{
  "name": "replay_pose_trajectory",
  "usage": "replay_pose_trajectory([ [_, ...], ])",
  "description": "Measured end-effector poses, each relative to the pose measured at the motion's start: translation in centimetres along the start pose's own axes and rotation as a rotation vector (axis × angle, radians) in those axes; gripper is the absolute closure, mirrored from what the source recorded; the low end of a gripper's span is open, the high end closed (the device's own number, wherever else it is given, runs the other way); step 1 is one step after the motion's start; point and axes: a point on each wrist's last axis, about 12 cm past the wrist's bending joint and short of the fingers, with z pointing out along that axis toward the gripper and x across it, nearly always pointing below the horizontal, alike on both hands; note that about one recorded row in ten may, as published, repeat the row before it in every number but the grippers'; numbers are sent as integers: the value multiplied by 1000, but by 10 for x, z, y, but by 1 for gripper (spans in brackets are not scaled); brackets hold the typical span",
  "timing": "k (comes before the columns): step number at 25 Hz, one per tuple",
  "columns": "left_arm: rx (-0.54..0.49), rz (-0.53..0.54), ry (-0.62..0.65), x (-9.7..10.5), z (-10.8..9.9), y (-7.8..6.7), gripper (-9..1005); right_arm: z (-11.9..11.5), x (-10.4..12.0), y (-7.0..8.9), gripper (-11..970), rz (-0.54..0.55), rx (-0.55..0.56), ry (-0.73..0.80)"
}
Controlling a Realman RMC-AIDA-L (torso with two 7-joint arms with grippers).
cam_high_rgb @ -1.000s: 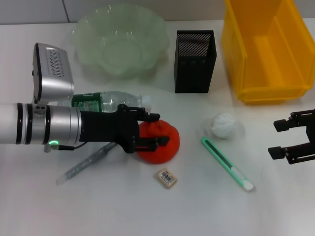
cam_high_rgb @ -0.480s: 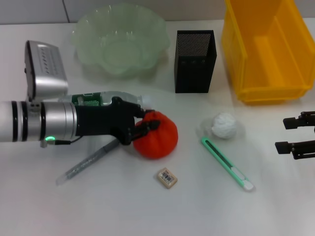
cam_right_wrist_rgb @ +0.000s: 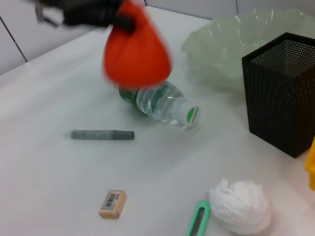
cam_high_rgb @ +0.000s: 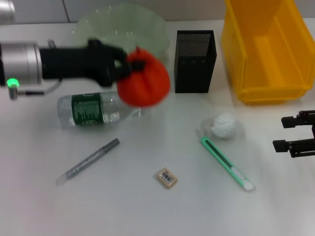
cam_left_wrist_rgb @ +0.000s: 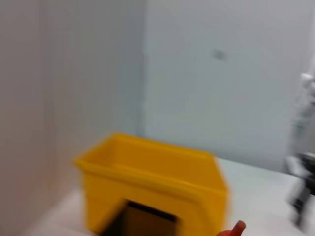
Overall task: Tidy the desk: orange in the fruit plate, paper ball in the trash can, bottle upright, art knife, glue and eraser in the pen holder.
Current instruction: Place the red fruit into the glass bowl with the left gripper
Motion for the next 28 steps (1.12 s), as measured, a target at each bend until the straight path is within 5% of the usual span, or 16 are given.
replay_pose_trajectory([
  [9,-346,-62,-78,-43,9,50,879,8,-2,1,197,6,-39,-1],
  [21,-437,-50,-25,-54,44,63,930,9,-2,1,197,7,-44,-3],
  [28,-487,-34,0,-55,50,66,847,9,-31,-4,196,75,-30,10],
])
